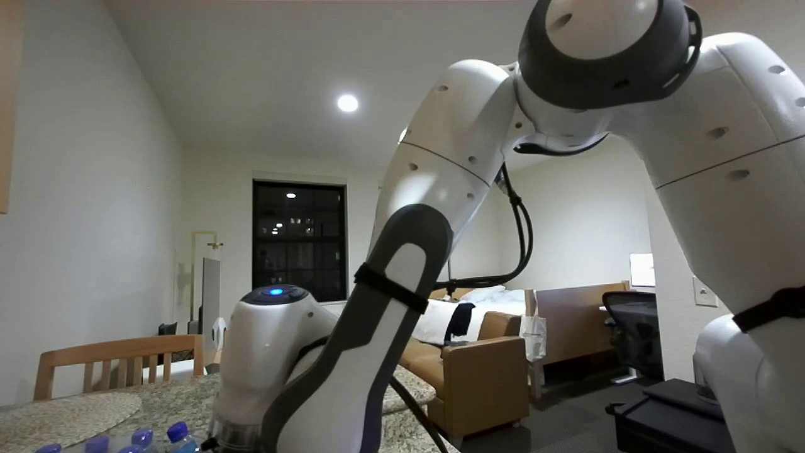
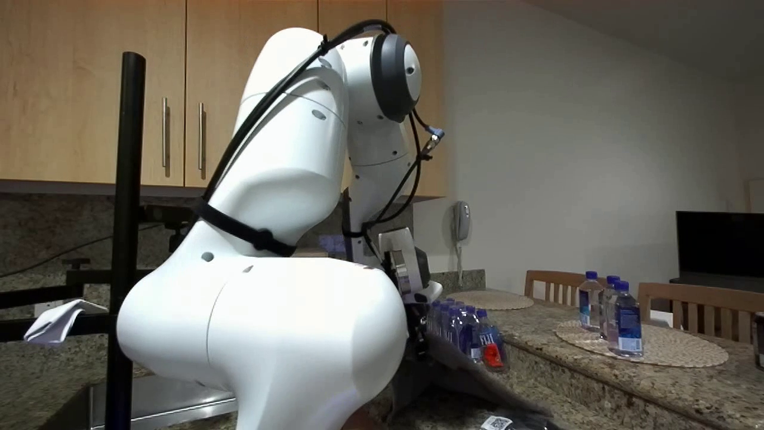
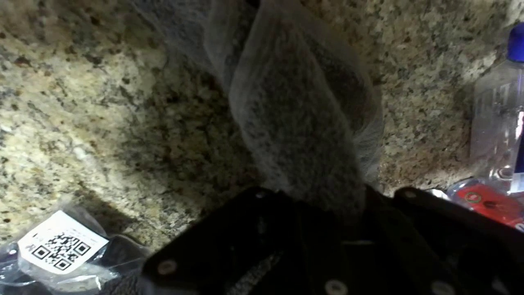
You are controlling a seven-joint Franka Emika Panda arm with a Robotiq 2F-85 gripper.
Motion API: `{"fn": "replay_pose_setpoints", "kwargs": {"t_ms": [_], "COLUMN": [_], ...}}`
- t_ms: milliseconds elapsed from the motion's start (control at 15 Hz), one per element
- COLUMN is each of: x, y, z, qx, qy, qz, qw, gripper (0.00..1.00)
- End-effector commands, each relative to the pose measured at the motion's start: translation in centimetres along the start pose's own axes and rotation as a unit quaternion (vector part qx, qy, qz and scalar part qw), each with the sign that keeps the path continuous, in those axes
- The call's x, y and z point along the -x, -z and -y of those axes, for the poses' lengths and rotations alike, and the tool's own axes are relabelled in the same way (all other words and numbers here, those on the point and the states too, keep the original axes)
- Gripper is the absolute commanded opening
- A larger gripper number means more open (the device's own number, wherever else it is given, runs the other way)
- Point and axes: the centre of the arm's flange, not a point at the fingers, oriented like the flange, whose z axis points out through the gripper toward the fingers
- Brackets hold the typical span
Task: Move the towel to the left
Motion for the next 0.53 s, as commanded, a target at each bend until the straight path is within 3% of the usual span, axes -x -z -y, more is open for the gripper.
{"fn": "replay_pose_setpoints", "kwargs": {"t_ms": [0,467], "x": [1.5,-0.2], "y": [-2.1,-4.5], "z": [3.8,7.3], "qx": [0.017,0.049], "qy": [0.008,0.013], "qz": [-0.015,-0.014], "qw": [0.9997,0.9986], "gripper": [0.09,0.09]}}
